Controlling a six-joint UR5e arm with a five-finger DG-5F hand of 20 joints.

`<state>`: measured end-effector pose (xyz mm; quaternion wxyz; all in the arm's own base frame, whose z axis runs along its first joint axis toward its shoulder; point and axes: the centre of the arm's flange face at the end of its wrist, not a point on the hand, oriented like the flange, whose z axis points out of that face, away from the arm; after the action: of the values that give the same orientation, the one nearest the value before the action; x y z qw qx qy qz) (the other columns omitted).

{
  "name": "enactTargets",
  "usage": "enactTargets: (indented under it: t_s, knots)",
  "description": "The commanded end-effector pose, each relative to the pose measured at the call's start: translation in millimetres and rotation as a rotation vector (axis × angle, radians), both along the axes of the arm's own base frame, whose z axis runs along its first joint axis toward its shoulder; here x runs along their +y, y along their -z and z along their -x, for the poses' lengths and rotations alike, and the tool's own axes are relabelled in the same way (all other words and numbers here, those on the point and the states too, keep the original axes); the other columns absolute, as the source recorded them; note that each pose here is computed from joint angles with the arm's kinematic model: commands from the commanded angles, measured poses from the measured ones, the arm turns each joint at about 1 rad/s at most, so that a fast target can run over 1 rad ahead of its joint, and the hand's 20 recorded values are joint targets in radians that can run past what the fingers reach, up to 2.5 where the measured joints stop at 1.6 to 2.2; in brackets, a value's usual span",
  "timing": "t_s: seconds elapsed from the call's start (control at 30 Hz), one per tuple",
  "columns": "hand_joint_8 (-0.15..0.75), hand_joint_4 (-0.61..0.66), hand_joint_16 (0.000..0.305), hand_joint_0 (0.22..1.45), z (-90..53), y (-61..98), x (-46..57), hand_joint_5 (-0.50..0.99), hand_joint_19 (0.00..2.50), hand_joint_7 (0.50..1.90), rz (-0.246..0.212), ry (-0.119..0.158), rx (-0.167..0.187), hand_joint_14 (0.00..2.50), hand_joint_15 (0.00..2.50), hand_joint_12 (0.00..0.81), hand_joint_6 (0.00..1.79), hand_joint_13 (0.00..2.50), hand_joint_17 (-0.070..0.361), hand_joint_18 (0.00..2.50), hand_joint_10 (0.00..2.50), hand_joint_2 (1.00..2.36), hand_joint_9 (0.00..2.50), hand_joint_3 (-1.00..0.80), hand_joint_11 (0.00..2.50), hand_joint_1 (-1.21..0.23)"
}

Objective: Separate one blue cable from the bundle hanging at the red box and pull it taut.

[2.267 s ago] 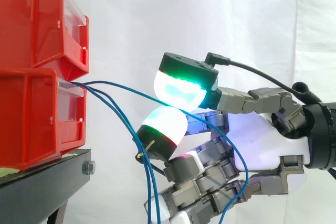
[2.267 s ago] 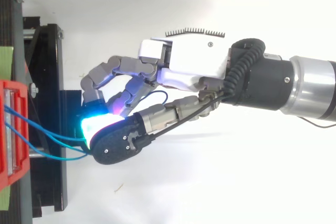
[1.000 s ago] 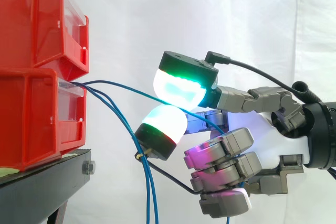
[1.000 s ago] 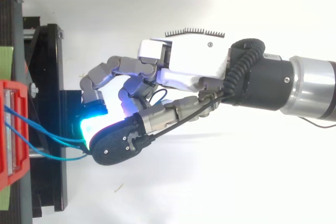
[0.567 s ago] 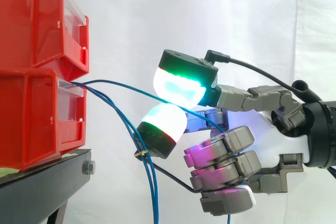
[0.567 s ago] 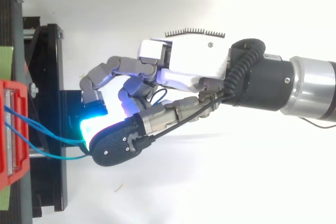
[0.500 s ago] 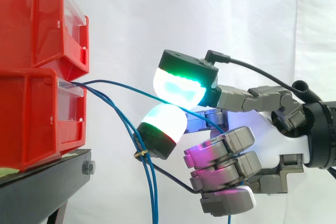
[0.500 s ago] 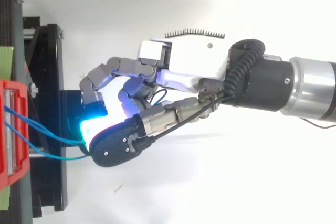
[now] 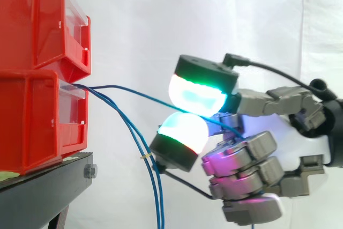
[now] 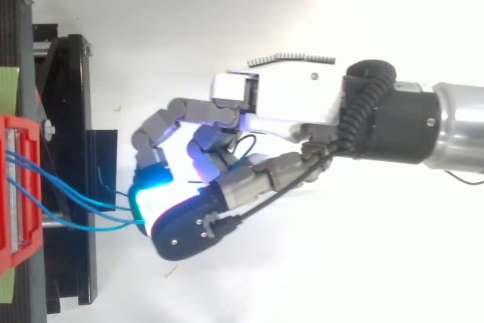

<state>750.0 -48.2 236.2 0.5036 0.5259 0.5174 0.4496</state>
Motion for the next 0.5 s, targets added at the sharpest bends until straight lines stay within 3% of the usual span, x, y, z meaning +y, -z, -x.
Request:
enactTargets:
  t_s: [0.0, 0.03, 0.1, 0.2, 0.33, 0.47]
  knots:
    - [0.292, -0.25, 0.032, 0.73, 20.9, -2.4, -1.9, -0.17, 1.41, 1.31, 0.012, 0.004, -0.002, 2.08, 1.35, 0.317, 0.94, 0.76, 0.072, 1.13, 1.41, 1.01, 0.86, -0.21, 1.31, -0.82]
    - [0.297, -0.25, 0.032, 0.73, 24.4, -4.9, -2.1, -0.17, 1.41, 1.31, 0.009, 0.01, -0.013, 2.08, 1.33, 0.318, 0.94, 0.76, 0.072, 1.13, 1.41, 1.01, 0.86, -0.21, 1.29, -0.82]
    - [0.294, -0.25, 0.032, 0.73, 34.7, -10.6, -5.2, -0.17, 1.42, 1.31, 0.002, 0.075, -0.067, 2.08, 1.33, 0.318, 0.94, 0.76, 0.071, 1.13, 1.41, 1.01, 0.87, -0.21, 1.3, -0.82]
    - [0.299, -0.25, 0.032, 0.73, 34.8, -12.5, -5.0, -0.17, 1.42, 1.31, -0.002, 0.103, -0.079, 2.07, 1.37, 0.319, 0.94, 0.76, 0.071, 1.13, 1.41, 1.01, 0.87, -0.21, 1.29, -0.82]
    - [0.293, -0.25, 0.031, 0.73, 34.1, -11.7, -2.0, -0.17, 1.4, 1.32, -0.001, 0.101, -0.081, 2.06, 1.36, 0.314, 0.94, 0.77, 0.07, 1.13, 1.41, 1.01, 0.87, -0.2, 1.3, -0.82]
    - [0.294, -0.25, 0.031, 0.73, 31.2, -14.3, 1.6, -0.17, 1.4, 1.32, 0.01, 0.098, -0.106, 2.04, 1.37, 0.317, 0.94, 0.77, 0.071, 1.13, 1.4, 1.01, 0.88, -0.2, 1.31, -0.82]
